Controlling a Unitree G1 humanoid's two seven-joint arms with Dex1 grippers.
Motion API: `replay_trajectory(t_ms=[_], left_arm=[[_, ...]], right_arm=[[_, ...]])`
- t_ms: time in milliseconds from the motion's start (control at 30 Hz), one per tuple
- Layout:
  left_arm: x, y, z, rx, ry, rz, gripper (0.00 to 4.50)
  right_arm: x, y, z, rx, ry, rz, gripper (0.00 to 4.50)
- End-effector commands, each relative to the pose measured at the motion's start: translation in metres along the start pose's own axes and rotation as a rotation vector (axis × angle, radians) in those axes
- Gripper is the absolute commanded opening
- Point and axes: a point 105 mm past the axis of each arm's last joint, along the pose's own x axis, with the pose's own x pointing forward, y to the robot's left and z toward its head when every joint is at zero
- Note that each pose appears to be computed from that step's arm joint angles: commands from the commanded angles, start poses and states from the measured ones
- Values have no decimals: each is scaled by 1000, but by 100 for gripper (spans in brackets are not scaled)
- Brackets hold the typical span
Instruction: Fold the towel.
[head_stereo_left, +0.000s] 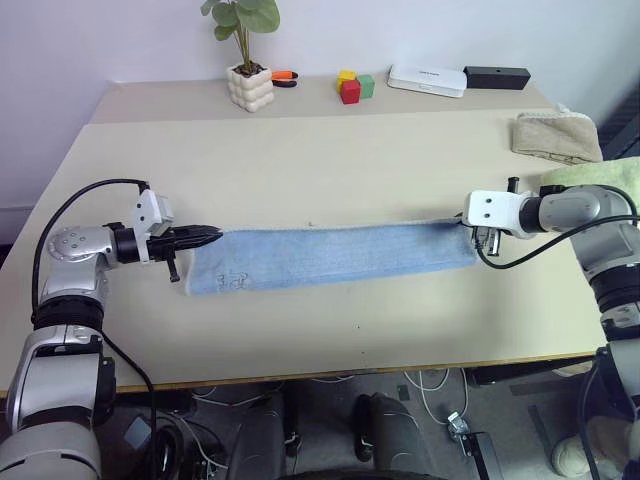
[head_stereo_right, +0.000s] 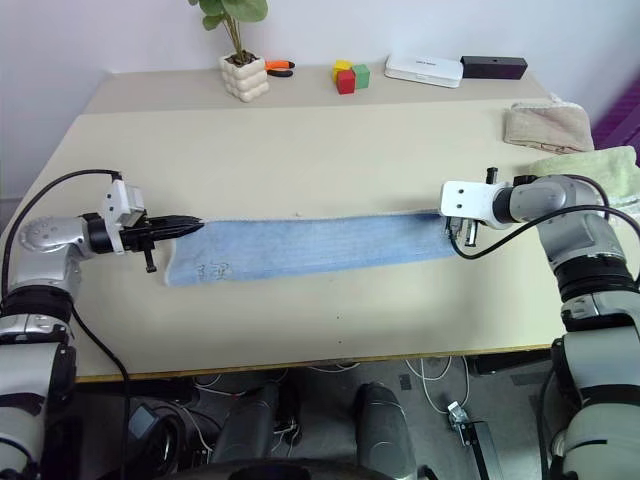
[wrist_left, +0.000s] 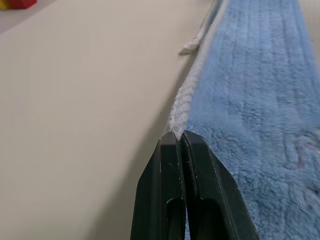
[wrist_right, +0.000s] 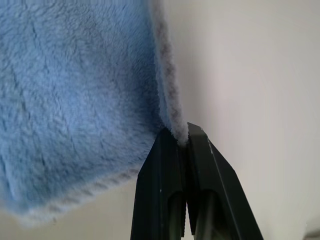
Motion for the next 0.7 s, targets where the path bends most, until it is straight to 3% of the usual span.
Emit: replay_trajectory(t_ms=[33,133,367,500,567,700], left_arm=[[0,7,2,-25,5,22,0],[1,5,-1,-30,21,13,86],[-7,16,5,-8,14,91,439],[-19,43,24,-146,-132,262,446],[-26,53,33,-265,-230,317,446],[-26,51,52,-336,-348,329,263]], right_arm=[[-2,-9,3,-6,-12,-54,2],[0,-9,4,17,-22,-59,83],[-5,-11,-1,16,10,-76,433],[-14,-25,7,45,-30,-181,443],[-22,-43,12,180,-90,-299,443],[-38,-60,24,378,-208,-474,258]])
